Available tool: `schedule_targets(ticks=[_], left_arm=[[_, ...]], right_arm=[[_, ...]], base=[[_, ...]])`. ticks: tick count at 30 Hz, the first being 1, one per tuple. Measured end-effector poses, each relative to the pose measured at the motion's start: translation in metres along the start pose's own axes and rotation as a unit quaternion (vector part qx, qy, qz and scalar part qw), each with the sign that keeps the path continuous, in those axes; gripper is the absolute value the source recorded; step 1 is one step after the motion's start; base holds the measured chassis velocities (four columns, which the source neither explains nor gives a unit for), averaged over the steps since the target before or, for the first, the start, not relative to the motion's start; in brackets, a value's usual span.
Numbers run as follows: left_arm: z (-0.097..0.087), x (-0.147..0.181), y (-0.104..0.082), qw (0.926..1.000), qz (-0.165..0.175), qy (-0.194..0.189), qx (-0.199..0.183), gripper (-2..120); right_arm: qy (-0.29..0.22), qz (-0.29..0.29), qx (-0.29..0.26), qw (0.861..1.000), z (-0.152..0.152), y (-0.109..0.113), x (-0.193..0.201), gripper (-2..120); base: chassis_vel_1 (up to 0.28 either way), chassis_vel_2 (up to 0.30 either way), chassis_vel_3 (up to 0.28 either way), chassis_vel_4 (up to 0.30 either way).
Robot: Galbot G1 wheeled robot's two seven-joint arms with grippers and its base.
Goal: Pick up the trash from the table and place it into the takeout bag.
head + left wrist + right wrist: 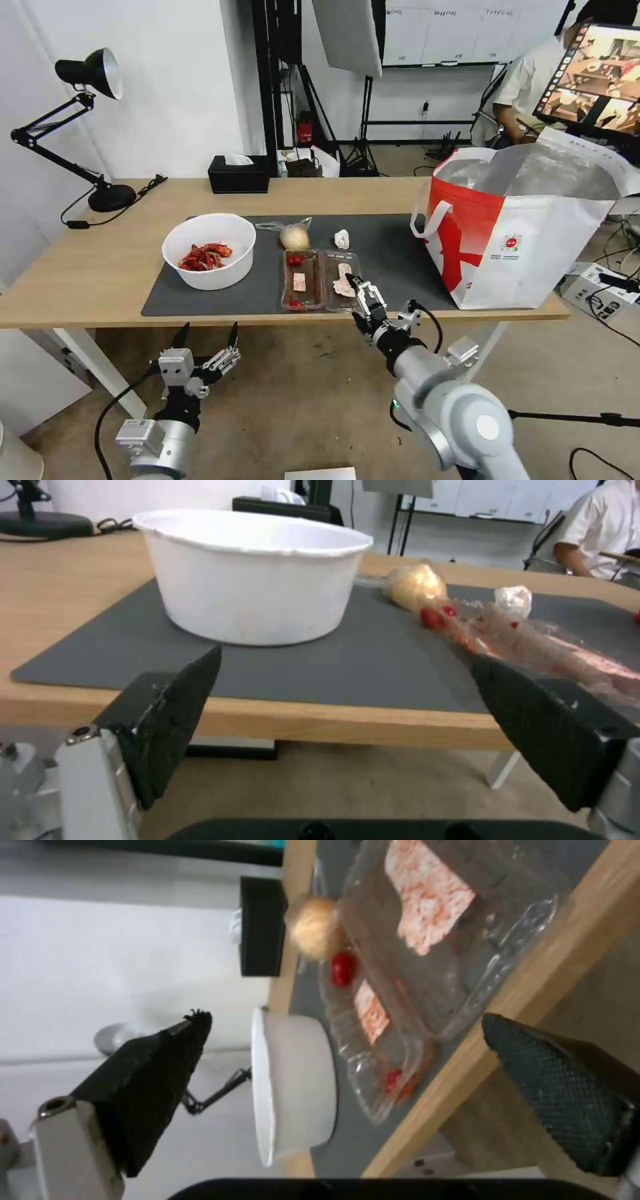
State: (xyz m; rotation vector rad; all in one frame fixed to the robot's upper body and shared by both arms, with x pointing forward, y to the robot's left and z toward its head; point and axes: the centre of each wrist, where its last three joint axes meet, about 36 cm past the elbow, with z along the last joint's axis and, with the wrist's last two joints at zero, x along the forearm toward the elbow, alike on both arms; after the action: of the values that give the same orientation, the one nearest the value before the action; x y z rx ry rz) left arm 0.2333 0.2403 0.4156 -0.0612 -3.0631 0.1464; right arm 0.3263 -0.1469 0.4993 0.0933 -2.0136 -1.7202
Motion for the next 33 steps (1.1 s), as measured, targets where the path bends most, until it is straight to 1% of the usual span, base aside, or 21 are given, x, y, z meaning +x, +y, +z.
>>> schedule_targets(ticks=[7, 19, 33], left_arm=[[0.006, -0.001, 0.002, 1.0000, -0.003, 0.007, -0.002, 100], [0.010, -0.003, 0.005, 0.9999, -0.005, 0.011, -0.004, 100], [0.013, -0.003, 0.006, 0.9999, -0.004, 0.016, -0.002, 100]], right_arm=[[0.000, 0.024, -0.003, 1.000, 0.002, -0.001, -0.015, 100], [0.011, 0.032, -0.010, 0.999, 0.009, 0.000, -0.037, 100], [0.015, 0.038, -0.014, 0.999, 0.014, -0.005, -0.045, 100]], base=[[0.000, 0.000, 0.000, 0.000], [0.000, 0.000, 0.000, 0.000], [0.000, 0.000, 0.000, 0.000]])
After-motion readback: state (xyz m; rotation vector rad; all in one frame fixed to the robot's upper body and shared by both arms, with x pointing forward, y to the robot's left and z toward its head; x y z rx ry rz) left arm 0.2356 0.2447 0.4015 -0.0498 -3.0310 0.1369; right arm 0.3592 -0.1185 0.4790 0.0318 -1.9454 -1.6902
